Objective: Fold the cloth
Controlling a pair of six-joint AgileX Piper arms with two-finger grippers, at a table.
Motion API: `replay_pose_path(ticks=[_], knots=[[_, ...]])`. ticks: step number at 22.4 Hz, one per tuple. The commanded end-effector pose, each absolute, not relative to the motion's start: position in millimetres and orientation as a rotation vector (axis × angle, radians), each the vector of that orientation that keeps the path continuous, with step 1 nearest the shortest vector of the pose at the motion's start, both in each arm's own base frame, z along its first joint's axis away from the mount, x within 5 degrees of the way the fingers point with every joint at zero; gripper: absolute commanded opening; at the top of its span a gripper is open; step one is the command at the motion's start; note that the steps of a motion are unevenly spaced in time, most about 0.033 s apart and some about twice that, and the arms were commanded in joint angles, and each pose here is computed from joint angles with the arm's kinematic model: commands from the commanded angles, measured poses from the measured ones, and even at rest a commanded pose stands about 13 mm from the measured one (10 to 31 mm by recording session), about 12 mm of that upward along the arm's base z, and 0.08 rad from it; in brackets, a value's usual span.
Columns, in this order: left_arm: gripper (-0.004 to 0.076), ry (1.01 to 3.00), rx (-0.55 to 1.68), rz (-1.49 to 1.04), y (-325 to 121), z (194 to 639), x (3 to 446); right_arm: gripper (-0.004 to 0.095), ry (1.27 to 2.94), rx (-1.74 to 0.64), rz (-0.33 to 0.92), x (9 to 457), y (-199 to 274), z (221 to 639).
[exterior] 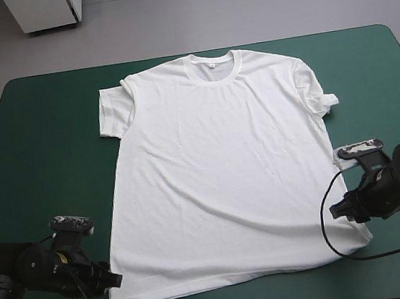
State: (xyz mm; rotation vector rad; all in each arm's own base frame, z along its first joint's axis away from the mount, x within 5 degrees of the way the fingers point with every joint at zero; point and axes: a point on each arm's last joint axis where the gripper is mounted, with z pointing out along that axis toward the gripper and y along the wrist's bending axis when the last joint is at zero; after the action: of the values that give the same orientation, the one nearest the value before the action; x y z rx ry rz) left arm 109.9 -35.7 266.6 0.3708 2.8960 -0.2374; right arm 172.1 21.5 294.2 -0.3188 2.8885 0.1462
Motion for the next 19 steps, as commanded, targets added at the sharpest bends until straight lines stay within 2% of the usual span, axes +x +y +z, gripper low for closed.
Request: replay_pose_path(ticks=[1, 2, 6, 9, 16, 19], knots=[[0.0469, 2.779, 0.354, -0.277, -38.9, 311.1, 114.1, 0.0573, 2.805, -0.292, 0.128, 172.9, 20.8, 322.2], [0.0470, 2.683, 0.358, -0.213, -36.3, 337.4, 122.0, 0.0573, 2.765, -0.285, 0.061, 176.5, 17.0, 334.7], [0.0469, 2.530, 0.331, -0.039, -32.5, 363.3, 163.9, 0.0573, 2.608, -0.254, -0.066, 201.9, 10.8, 357.9], [0.0470, 2.521, 0.316, -0.051, -41.7, 349.5, 208.3, 0.0570, 2.569, -0.243, -0.061, 226.8, 12.7, 356.4], [0.0470, 2.551, 0.317, -0.058, -59.7, 321.0, 294.3, 0.0568, 2.614, -0.247, -0.051, 274.4, 16.5, 344.9], [0.0470, 2.548, 0.327, -0.035, -62.9, 314.1, 317.0, 0.0567, 2.593, -0.245, -0.051, 286.9, 17.4, 345.2]])
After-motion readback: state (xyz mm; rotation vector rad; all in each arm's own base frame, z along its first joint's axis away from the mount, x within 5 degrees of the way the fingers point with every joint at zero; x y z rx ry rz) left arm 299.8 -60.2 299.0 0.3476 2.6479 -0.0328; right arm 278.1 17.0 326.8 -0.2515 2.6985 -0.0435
